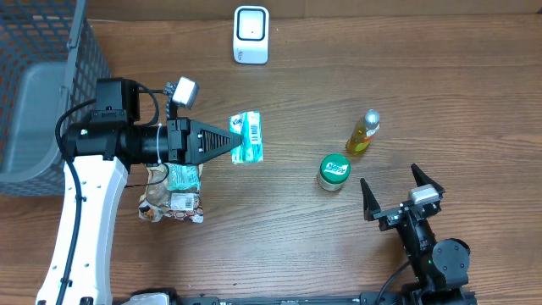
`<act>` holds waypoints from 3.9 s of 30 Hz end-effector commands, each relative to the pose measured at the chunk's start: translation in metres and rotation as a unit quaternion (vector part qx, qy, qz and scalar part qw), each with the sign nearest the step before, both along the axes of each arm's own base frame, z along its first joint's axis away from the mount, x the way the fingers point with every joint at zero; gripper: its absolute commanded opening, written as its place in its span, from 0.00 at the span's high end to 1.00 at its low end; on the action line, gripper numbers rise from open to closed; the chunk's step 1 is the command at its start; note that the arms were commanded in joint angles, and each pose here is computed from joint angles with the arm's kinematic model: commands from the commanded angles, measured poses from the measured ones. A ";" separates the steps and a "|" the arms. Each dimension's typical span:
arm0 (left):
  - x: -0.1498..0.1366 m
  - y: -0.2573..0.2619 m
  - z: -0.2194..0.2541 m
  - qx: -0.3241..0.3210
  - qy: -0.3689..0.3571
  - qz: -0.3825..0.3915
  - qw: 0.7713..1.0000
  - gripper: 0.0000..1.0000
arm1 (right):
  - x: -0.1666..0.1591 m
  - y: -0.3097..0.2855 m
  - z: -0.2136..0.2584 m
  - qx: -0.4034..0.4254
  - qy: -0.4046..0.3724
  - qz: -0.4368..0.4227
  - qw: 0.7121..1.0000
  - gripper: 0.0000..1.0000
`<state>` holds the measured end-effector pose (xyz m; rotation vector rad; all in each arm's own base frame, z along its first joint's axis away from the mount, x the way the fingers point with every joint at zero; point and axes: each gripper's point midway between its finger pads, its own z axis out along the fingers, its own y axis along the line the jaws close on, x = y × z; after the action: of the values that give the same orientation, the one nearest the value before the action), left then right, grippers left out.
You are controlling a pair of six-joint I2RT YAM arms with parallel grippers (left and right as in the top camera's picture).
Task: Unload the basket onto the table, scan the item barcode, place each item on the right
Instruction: 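Lift the tissue pack and rotate it with the left gripper, then carry the tissue pack up to the white scanner with the left gripper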
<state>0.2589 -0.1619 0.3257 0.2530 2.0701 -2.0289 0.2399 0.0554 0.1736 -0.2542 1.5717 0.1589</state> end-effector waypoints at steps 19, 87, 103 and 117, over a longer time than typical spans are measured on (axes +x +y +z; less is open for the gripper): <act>0.021 0.011 -0.049 0.169 0.009 0.068 0.983 0.96 | 0.000 -0.002 -0.002 0.001 -0.001 -0.005 1.000 0.00; 0.349 -0.002 -0.101 0.707 -0.295 0.340 0.546 0.96 | 0.000 -0.002 -0.002 0.001 -0.001 -0.005 1.000 0.00; 0.397 -0.010 -0.188 0.805 -0.415 0.186 0.381 0.96 | 0.000 -0.002 -0.002 0.001 -0.001 -0.005 1.000 0.00; 0.400 -0.003 -0.183 0.805 -0.404 0.216 0.377 0.96 | 0.000 -0.002 -0.002 0.001 -0.001 -0.005 1.000 0.00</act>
<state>0.6562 -0.1746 0.1335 0.6975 2.0137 0.8929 0.2399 0.0553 0.1737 -0.2539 1.5713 0.1586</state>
